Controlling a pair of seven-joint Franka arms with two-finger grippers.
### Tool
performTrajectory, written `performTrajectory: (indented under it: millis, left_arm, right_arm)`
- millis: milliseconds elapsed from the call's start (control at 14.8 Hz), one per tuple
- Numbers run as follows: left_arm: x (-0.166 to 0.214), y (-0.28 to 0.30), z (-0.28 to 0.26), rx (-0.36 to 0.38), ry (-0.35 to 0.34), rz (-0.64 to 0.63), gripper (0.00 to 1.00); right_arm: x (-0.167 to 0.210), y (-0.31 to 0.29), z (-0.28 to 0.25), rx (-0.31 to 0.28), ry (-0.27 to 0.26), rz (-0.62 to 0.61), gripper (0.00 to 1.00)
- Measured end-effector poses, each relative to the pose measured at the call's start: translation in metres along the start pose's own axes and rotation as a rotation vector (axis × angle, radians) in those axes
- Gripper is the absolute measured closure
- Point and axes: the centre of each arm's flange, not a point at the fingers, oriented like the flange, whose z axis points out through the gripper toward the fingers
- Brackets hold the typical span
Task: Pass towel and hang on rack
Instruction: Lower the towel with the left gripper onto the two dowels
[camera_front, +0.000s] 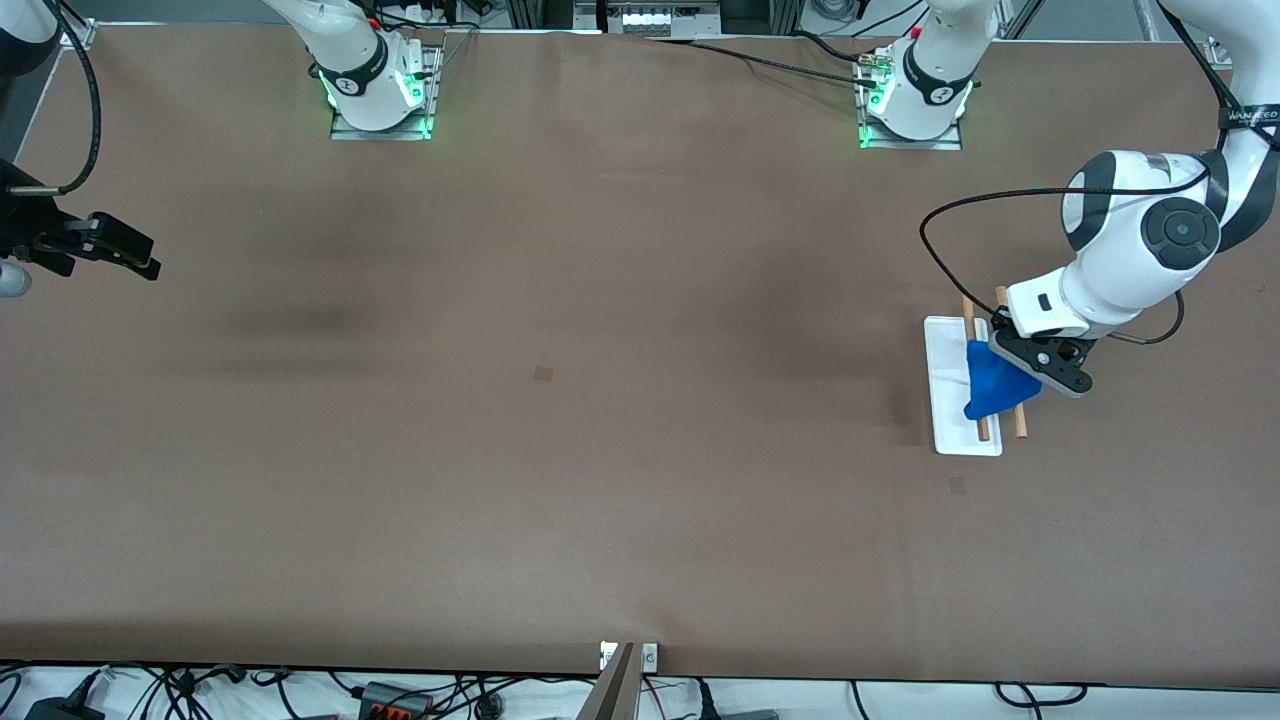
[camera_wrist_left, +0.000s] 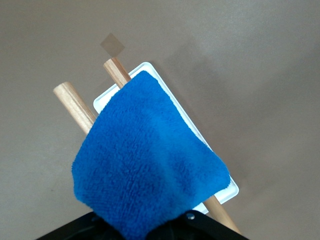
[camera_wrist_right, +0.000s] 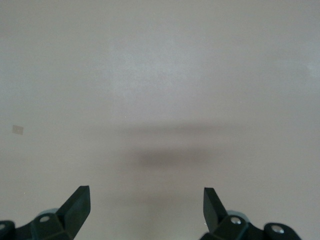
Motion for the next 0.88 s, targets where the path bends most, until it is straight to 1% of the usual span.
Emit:
performTrajectory:
  millis: [271, 406, 541, 609, 676, 744, 879]
  left_arm:
    - [0.0011, 0.0014, 0.0007, -0.002, 0.0, -0.016, 0.96]
    - [0.0014, 0.0019, 0.0011, -0.002, 0.0, -0.03, 0.94]
    - [0.0021, 0.003, 0.0031, -0.007, -0.001, -0.035, 0.81]
    - [0.0028, 0.0037, 0.0042, -0.009, -0.001, -0.038, 0.7]
    - [0.0036, 0.0044, 0.0041, -0.01, -0.001, -0.038, 0.7]
    - [0.0043, 0.0051, 0.004, -0.01, 0.0, -0.037, 0.67]
    - [0.0055, 0.0053, 0.0038, -0.01, 0.002, -0.036, 0.54]
  right_arm:
    - [0.0, 0.0002, 0.0, 0.0, 0.0, 0.0, 0.0]
    - [0.0, 0.0011, 0.0, 0.0, 0.0, 0.002, 0.0]
    - [-0.0001, 0.0015, 0.0001, 0.0, 0.0, 0.003, 0.0]
    - [-0.0001, 0.0015, 0.0001, 0.0, 0.0, 0.003, 0.0]
    - [-0.0002, 0.0015, 0.0002, 0.0, -0.001, 0.003, 0.0]
    - [-0.0003, 0.0017, 0.0003, 0.0, -0.002, 0.003, 0.0]
    - [-0.0004, 0.0019, 0.0004, 0.0, -0.004, 0.003, 0.0]
